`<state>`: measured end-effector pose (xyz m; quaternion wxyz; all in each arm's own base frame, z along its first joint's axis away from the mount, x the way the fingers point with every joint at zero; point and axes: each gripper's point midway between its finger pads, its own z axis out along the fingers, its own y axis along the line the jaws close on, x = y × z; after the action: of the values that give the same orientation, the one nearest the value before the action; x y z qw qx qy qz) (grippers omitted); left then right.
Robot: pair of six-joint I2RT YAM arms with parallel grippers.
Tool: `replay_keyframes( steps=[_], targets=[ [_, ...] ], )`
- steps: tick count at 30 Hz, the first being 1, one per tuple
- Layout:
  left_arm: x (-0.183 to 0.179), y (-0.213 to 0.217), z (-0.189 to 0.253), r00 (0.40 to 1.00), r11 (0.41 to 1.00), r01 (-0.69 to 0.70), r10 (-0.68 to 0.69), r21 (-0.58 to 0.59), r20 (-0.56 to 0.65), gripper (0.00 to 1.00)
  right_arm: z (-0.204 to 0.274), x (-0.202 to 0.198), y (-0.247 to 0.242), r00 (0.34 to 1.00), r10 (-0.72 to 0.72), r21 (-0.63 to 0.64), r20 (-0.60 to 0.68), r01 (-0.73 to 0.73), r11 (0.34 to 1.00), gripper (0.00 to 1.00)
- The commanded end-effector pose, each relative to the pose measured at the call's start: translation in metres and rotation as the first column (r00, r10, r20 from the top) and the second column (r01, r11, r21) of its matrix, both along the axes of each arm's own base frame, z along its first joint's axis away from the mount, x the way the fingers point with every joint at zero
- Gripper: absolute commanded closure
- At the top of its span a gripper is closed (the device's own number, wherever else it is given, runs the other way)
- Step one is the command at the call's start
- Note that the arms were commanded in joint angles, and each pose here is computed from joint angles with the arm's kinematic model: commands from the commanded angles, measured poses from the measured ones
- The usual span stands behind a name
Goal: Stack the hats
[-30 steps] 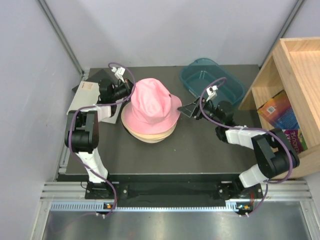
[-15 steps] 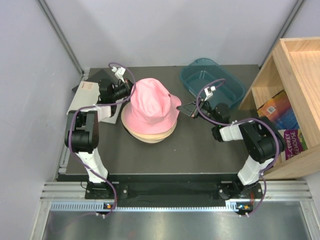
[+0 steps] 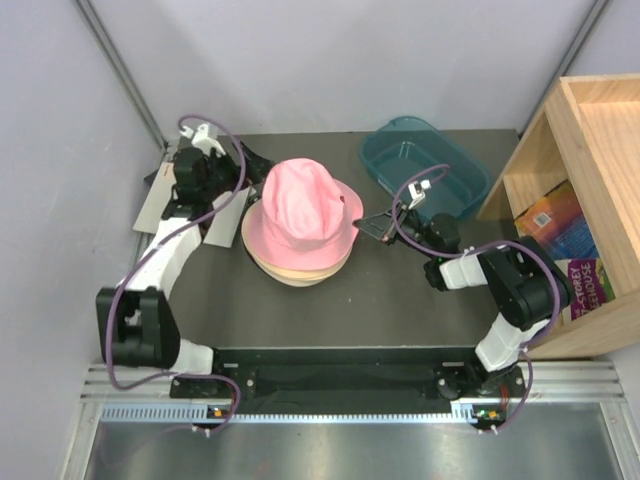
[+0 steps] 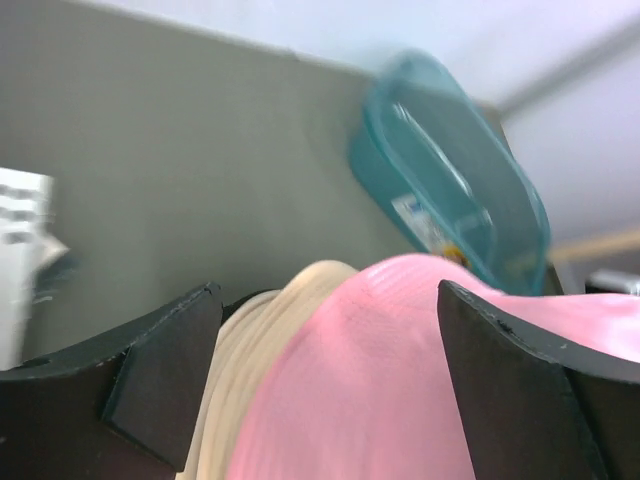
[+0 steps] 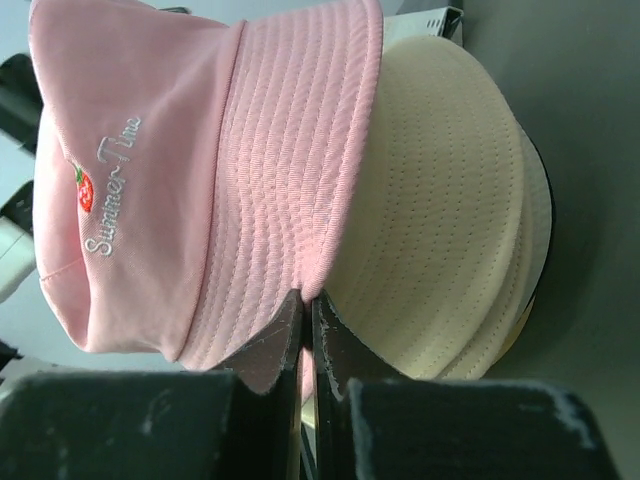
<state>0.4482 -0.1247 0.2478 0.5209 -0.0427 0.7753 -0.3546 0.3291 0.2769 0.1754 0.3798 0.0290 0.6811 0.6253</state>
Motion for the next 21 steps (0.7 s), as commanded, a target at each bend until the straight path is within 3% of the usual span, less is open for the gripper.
replay_keyframes(
  steps=[1,5,10,13,21],
  targets=[
    [-0.032,0.041,-0.010,0.962,0.966,-0.248,0.254,0.071,-0.098,0.07,0.014,-0.008,0.004,0.997,0.008,-0.009,0.075,-0.007,1.000,1.00],
    [-0.073,0.031,-0.025,0.968,0.979,-0.206,0.203,-0.001,-0.147,0.11,0.013,-0.010,0.006,0.997,0.016,-0.010,0.069,-0.015,1.000,1.00],
    [-0.112,0.023,-0.054,0.962,0.980,-0.188,0.172,-0.058,-0.214,0.26,0.011,-0.012,0.007,0.998,0.024,-0.012,0.062,-0.023,1.000,1.00],
    [-0.121,0.024,-0.043,0.970,0.975,-0.200,0.183,-0.098,-0.162,0.29,0.010,-0.014,0.008,0.998,0.028,-0.013,0.061,-0.028,1.000,1.00],
    [-0.129,0.027,-0.059,0.955,0.969,-0.228,0.204,-0.097,-0.213,0.30,0.009,-0.015,0.007,0.998,0.029,-0.013,0.054,-0.028,1.000,1.00]
  ],
)
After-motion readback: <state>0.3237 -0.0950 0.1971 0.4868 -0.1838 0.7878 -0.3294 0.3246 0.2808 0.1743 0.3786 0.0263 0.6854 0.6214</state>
